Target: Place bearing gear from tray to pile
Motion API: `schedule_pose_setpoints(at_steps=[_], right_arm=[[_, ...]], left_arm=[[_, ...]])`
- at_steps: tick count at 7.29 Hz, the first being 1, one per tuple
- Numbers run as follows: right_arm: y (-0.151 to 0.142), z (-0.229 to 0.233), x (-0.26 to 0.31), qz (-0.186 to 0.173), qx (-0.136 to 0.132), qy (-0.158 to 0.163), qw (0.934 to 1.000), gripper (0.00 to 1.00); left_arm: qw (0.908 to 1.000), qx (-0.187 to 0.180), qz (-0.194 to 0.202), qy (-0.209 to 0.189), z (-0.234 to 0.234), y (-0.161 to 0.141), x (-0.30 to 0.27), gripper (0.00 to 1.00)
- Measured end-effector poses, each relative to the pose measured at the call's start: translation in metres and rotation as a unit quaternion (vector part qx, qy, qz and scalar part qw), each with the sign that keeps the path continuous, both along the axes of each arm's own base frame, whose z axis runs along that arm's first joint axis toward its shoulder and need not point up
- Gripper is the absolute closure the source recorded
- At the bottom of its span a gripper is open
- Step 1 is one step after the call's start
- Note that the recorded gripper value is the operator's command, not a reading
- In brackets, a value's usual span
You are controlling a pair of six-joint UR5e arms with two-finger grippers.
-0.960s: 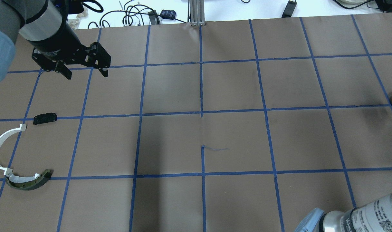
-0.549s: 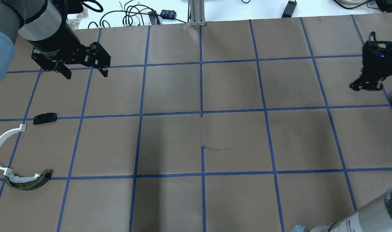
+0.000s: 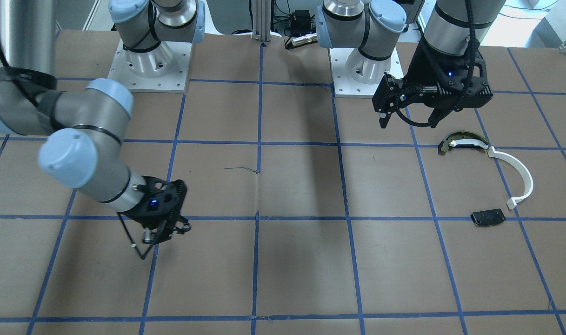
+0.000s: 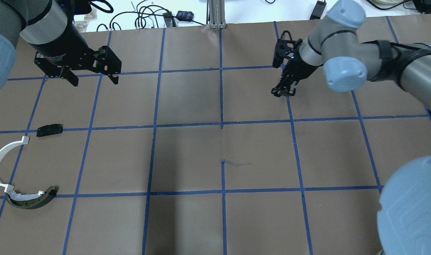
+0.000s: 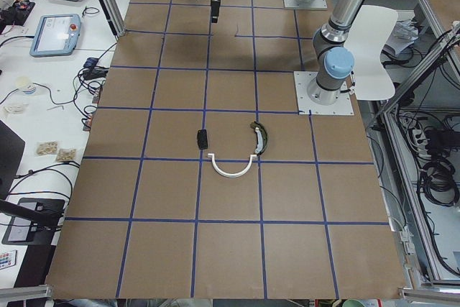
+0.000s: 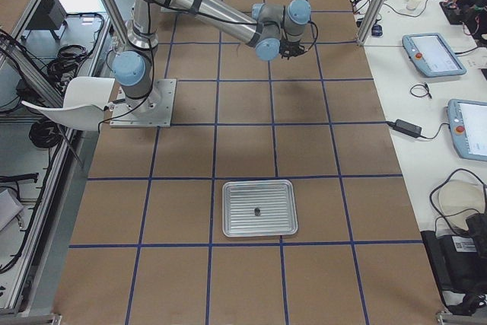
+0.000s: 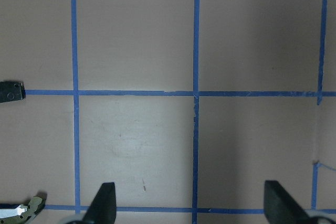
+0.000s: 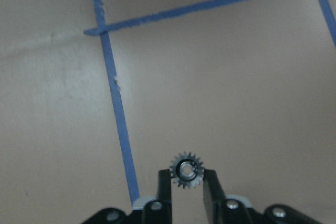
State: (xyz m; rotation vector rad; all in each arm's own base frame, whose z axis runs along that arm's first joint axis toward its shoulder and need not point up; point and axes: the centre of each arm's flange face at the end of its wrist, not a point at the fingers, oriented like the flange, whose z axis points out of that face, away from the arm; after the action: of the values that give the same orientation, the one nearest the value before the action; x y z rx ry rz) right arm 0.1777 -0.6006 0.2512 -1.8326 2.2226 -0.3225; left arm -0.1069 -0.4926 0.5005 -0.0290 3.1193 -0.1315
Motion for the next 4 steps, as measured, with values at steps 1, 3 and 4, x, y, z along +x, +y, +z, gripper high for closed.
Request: schedule_pose_setpoints(at_steps=[1,3,4], right_arm=[[0.022,-0.015,0.048,0.019,-0.011,-0.011,0.9997,1.00],[0.070,-0.043,0.102,0.031,-0.028,-0.025,0.9988,1.00],[0.088,-0.052,0.122,0.032,-0.028,-0.027,0.9987,1.00]], left_arm=[[1.0000,0.000,0.000,0.000,0.000,0.000,0.000,0.00],[1.0000,0.001,0.000,0.000,-0.001,0.000,0.000,0.00],[1.0000,0.001,0.000,0.000,-0.001,0.000,0.000,0.00]])
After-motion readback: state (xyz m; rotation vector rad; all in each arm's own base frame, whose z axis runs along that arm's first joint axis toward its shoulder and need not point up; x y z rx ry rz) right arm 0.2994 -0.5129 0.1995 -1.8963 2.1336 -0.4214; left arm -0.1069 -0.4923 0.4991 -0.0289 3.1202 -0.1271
